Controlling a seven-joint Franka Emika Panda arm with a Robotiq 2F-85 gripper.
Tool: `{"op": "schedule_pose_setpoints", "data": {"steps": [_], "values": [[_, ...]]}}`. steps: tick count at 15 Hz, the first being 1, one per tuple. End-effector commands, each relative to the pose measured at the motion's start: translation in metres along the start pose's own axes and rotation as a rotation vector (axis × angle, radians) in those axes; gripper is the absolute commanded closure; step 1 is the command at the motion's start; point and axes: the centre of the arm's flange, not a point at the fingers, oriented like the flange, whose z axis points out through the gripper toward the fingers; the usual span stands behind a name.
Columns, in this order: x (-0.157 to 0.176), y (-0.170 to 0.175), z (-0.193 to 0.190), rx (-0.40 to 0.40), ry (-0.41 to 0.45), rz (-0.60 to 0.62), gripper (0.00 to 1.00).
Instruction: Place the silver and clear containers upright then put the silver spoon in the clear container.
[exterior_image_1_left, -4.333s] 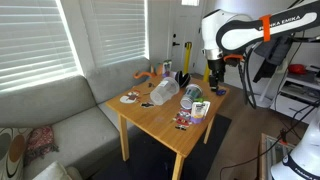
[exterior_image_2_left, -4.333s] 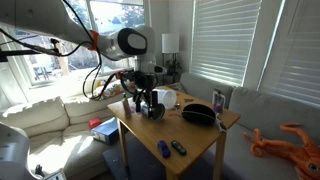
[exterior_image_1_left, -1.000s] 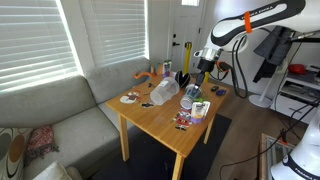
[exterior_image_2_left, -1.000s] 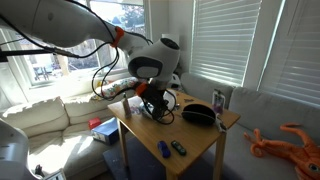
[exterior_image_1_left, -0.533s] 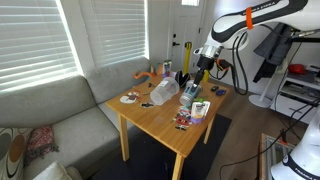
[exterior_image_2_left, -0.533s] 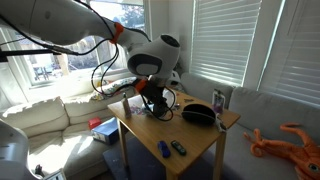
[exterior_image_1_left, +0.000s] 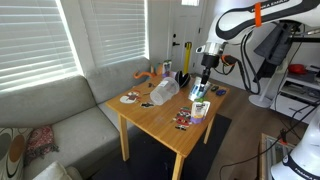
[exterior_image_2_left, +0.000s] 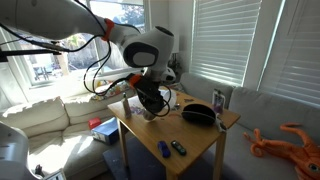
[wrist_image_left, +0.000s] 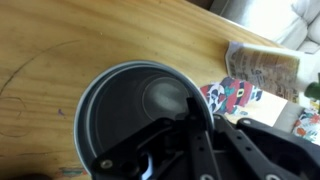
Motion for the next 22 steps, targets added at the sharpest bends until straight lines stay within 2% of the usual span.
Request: {"op": "schedule_pose_setpoints", "data": {"steps": [1,4,7,8,9,14,17,19,21,22], "values": [[-0.005,-0.018,-0.008,-0.108,-0.123,0.032,1.00],[-0.004,-0.026,-0.003,-0.254,-0.202,0.041,1.00],[0.000,-0.033,0.008,-0.349,-0.265,0.019,1.00],[0.002,-0.036,0.009,-0.357,-0.295,0.016,0.73],[0.003,-0.037,0.013,-0.371,-0.298,0.008,0.72],[0.005,-0.040,0.010,-0.394,-0.286,-0.009,0.40],[0.006,-0.042,-0.005,-0.410,-0.252,-0.006,0.18],[0.005,-0.045,-0.028,-0.423,-0.209,0.005,0.05],[0.003,-0.049,-0.051,-0.447,-0.162,0.028,0.00],[0.008,-0.043,-0.025,-0.407,-0.191,-0.005,0.08]]}}
